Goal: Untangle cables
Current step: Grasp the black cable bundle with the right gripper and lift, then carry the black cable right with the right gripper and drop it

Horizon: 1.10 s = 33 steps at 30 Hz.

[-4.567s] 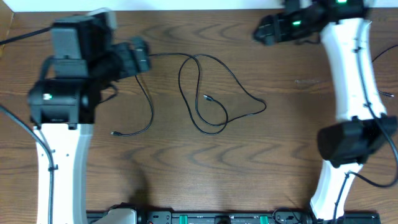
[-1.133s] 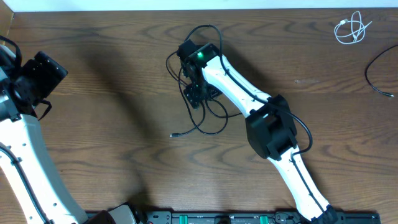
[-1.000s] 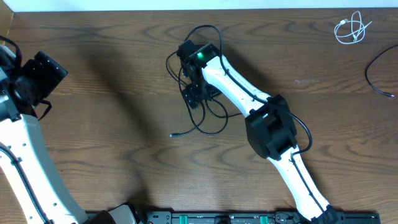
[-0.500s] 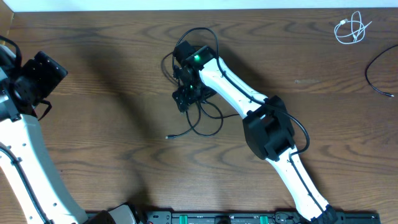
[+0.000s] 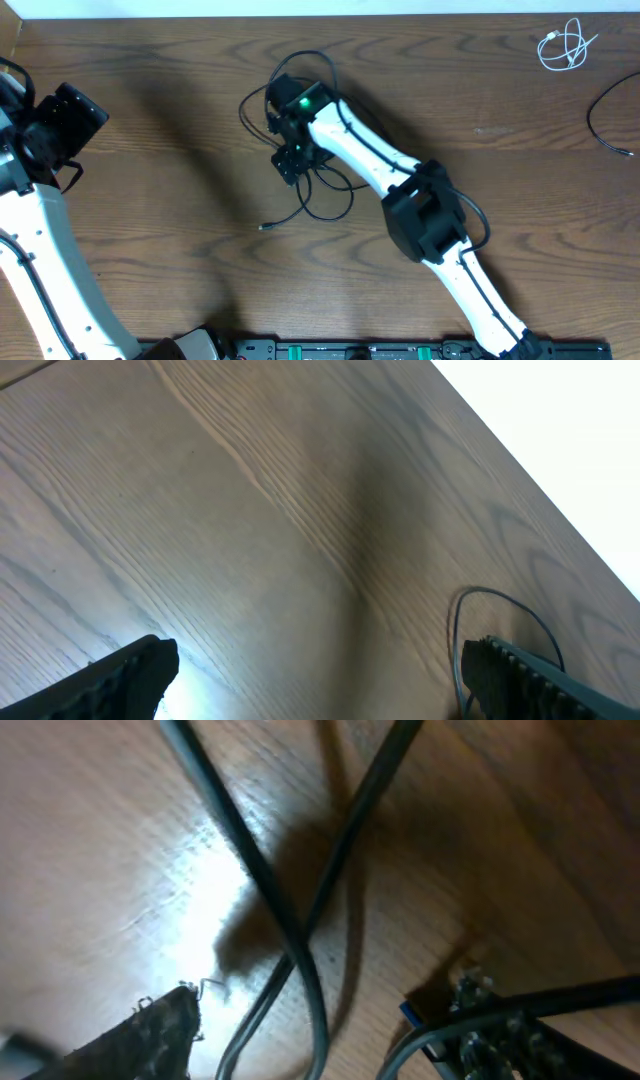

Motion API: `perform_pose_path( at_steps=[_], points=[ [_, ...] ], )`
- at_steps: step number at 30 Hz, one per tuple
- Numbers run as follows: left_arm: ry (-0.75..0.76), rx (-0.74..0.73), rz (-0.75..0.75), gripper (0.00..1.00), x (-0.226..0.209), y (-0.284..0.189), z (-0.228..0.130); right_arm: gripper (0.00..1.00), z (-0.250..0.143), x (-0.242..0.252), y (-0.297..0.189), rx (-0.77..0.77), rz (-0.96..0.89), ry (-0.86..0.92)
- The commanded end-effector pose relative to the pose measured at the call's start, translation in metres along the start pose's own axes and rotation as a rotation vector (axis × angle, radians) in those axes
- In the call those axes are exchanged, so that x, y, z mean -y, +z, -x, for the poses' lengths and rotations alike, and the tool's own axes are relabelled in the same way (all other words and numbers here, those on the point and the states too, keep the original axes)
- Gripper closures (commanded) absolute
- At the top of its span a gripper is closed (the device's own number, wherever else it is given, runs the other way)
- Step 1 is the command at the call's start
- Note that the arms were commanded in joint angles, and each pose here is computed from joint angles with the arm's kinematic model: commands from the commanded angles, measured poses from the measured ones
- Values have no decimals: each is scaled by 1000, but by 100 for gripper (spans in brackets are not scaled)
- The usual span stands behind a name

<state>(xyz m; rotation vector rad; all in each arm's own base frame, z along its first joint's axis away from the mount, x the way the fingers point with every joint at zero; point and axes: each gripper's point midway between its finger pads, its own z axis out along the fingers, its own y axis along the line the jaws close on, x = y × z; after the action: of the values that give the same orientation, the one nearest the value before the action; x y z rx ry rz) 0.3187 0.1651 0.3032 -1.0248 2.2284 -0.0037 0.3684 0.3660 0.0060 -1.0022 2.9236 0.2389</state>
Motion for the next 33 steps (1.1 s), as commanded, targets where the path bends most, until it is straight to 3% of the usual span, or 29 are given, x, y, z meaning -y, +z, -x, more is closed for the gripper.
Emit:
perform_pose_path(
  at_steps=[1,7,14,24,33],
  points=[
    [-7,10,4,4,-1,-1,5,25,-19,12,43,-82,-151,46],
    [-8,9,4,4,-1,-1,4,51,-19,10,43,-81,-149,48],
    [-7,-9,-41,4,7,-1,1,98,-21,8,43,-98,-92,67],
    [-8,-13,-39,4,7,0,1,99,-10,43,4,-42,-89,117],
    [-8,-13,-39,4,7,0,1,99,7,89,-126,191,-78,139]
  ],
)
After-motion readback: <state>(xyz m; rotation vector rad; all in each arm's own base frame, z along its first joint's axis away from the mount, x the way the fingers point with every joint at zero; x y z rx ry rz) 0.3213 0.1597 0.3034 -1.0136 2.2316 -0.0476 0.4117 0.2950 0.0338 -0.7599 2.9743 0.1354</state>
